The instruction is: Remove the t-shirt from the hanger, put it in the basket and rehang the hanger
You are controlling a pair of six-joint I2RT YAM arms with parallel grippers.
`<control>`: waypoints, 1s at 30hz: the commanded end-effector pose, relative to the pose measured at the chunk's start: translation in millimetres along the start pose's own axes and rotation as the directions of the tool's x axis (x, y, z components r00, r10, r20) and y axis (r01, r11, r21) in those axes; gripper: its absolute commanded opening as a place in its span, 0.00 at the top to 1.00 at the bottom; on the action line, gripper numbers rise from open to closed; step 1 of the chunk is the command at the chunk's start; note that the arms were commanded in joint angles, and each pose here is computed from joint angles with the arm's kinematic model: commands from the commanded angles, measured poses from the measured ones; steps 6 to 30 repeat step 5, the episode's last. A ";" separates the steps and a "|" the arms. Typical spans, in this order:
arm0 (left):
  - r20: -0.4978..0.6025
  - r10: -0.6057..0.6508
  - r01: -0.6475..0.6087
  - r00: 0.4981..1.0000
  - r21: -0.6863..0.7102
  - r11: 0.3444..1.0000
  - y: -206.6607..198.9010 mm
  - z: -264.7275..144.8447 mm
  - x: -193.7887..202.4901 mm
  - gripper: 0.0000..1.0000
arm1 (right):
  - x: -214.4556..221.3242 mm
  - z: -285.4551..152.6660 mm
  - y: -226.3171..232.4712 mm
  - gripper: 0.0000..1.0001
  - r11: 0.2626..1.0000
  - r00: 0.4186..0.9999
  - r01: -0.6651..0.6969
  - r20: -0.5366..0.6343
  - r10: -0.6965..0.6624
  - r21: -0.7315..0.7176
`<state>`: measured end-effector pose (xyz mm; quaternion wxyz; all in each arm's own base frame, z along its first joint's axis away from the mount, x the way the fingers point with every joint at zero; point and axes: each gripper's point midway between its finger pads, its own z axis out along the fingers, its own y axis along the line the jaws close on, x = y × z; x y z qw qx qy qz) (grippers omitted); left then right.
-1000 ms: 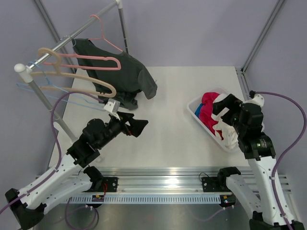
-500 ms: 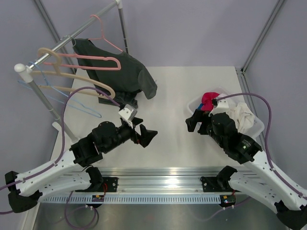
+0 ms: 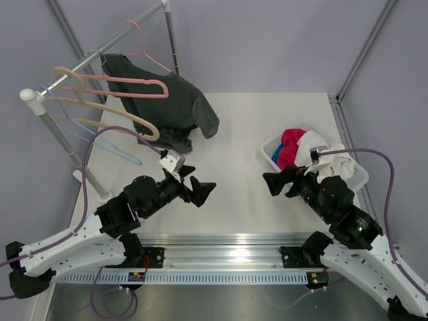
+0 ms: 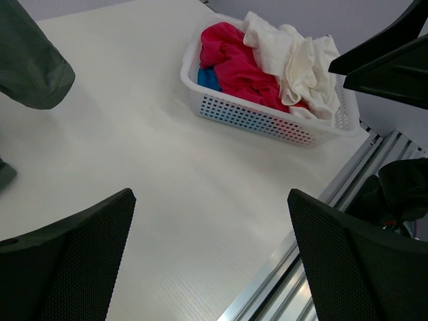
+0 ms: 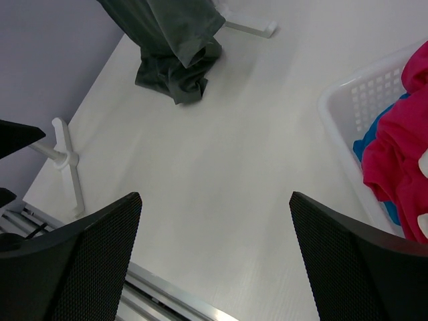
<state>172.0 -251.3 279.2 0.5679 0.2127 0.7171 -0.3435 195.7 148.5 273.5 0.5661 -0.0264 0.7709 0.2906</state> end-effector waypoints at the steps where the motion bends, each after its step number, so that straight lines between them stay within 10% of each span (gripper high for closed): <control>1: 0.074 -0.014 0.012 0.997 0.024 1.000 -5.4 0.3 -15.3 0.01 | -8.2 -6.0 8.6 0.00 0.998 0.998 0.031 0.050 -0.027 -0.061; 30: 0.073 -0.014 0.012 0.997 0.026 1.000 -5.3 -0.1 -14.5 0.01 | -8.0 -5.2 9.5 0.00 0.997 0.998 0.032 0.050 -0.029 -0.066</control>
